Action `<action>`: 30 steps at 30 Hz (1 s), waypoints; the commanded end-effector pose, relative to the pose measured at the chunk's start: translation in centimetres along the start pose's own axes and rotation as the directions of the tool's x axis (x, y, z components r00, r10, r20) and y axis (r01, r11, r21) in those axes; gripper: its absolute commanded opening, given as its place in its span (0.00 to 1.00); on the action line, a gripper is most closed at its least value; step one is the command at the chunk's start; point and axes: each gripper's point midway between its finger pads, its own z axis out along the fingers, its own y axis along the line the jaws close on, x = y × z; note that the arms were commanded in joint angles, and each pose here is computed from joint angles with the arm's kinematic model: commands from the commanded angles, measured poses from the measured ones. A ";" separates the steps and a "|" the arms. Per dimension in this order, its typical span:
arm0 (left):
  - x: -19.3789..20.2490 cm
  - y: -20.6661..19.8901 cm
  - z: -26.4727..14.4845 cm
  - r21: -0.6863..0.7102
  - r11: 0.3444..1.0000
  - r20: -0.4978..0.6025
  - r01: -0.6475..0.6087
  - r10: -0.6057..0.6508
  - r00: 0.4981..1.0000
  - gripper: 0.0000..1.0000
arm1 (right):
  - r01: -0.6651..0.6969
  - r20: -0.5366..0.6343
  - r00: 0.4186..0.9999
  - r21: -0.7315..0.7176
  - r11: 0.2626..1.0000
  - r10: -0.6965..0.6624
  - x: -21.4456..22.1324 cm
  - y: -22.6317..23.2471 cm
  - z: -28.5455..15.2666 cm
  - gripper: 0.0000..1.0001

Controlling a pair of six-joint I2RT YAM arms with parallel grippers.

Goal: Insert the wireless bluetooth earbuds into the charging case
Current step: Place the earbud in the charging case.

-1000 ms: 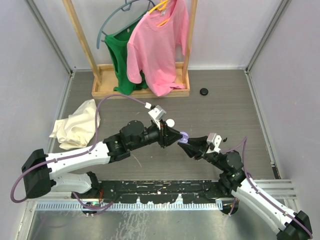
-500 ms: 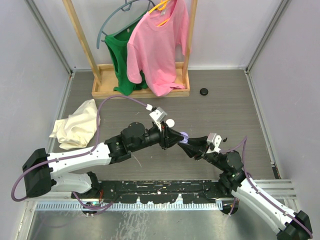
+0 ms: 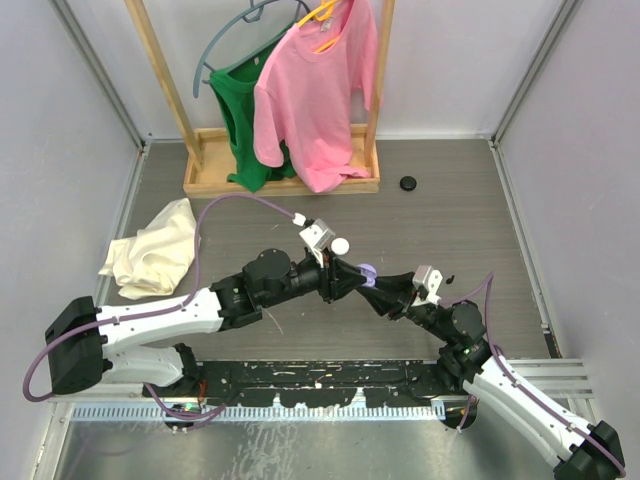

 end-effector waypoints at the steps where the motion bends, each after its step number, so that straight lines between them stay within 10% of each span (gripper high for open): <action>1: -1.2 -0.8 -0.5 0.019 0.999 0.046 -0.030 0.029 0.999 0.28 | 0.019 0.061 0.998 0.009 1.000 -0.020 -1.3 -0.1 0.1 0.01; 30: -2.0 -0.3 -1.4 -0.105 0.994 0.005 -0.038 0.039 0.999 0.64 | 0.015 0.045 0.999 0.017 1.000 -0.016 -1.0 -0.3 0.2 0.01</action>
